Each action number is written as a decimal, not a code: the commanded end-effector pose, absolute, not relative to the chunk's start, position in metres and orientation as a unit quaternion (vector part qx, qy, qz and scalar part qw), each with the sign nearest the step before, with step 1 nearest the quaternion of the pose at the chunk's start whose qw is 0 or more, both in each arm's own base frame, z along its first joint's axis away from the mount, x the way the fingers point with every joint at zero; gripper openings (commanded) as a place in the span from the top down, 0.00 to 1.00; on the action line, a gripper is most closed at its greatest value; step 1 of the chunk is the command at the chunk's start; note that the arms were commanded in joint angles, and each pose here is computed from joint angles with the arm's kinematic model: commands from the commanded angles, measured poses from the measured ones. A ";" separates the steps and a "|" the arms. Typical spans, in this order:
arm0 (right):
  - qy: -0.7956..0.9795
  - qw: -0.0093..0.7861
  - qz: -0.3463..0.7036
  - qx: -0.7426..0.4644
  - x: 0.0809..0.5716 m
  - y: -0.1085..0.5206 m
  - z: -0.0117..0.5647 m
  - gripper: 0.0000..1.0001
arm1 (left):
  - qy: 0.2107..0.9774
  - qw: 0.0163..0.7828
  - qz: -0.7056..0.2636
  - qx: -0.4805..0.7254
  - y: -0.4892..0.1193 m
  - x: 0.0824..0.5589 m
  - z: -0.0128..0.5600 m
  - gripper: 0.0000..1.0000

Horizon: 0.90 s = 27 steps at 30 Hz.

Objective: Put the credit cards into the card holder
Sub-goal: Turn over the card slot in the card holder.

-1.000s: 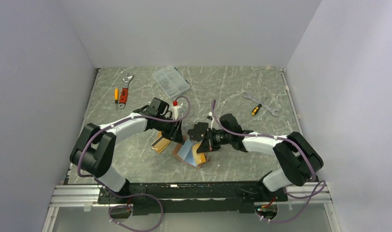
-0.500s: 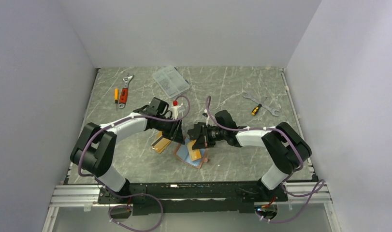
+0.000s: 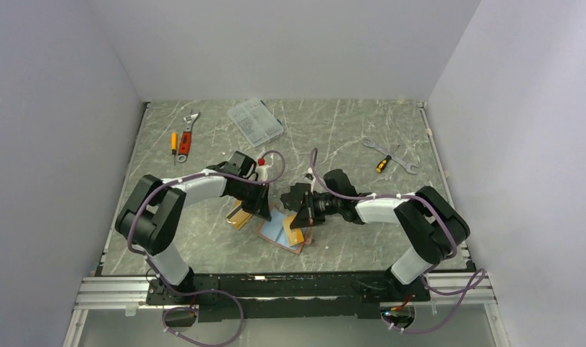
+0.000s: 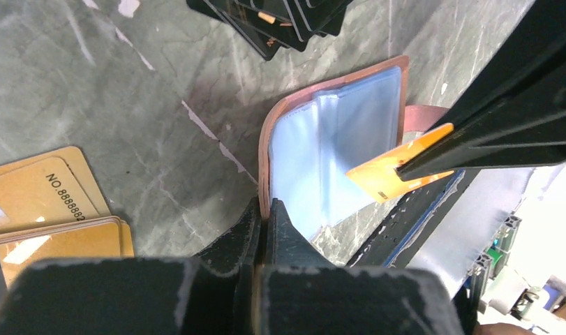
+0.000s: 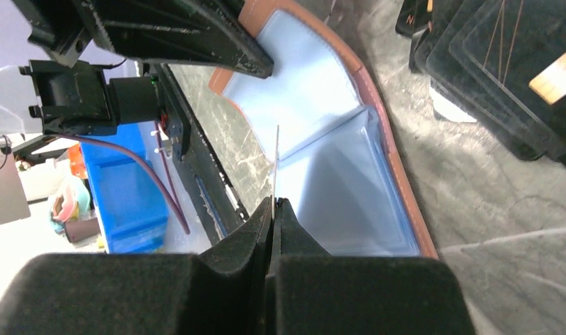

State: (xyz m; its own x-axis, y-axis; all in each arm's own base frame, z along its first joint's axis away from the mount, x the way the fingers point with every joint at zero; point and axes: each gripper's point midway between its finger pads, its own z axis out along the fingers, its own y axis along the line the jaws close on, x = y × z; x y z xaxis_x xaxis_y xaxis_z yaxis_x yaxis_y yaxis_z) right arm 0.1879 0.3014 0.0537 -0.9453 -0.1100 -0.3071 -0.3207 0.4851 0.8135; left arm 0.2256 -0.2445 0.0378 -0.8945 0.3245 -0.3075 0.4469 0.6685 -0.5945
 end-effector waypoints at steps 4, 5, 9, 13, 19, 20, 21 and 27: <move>0.850 0.107 0.498 -0.132 0.182 0.303 0.062 1.00 | 0.915 0.037 -0.378 0.139 -0.255 0.215 0.028 1.00; 0.854 0.103 0.491 -0.133 0.183 0.305 0.060 1.00 | 0.913 0.032 -0.385 0.135 -0.258 0.214 0.028 1.00; 0.863 0.103 0.476 -0.136 0.186 0.309 0.058 1.00 | 0.904 0.028 -0.407 0.129 -0.262 0.213 0.030 1.00; 0.874 0.093 0.459 -0.131 0.188 0.308 0.050 1.00 | 0.891 0.039 -0.430 0.143 -0.265 0.210 0.034 0.99; 0.893 0.044 0.426 -0.137 0.167 0.297 0.021 1.00 | 0.884 0.066 -0.423 0.187 -0.254 0.208 0.038 0.67; 0.896 0.038 0.421 -0.135 0.164 0.294 0.016 1.00 | 0.884 0.072 -0.419 0.195 -0.252 0.209 0.040 0.56; 0.899 0.034 0.416 -0.134 0.160 0.292 0.012 1.00 | 0.883 0.077 -0.417 0.201 -0.251 0.210 0.042 0.54; 0.914 0.040 0.381 -0.131 0.150 0.282 0.002 1.00 | 0.865 0.103 -0.429 0.238 -0.244 0.215 0.055 0.54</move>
State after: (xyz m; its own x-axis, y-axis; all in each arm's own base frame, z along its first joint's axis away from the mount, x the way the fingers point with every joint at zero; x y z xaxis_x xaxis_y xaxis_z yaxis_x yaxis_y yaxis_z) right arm 0.1622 0.2999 0.0224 -0.9630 -0.1953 -0.1857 -0.2666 0.5892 0.7627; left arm 0.2098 -0.2456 0.0373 -0.9184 0.2816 -0.2778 0.3939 0.5872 -0.7072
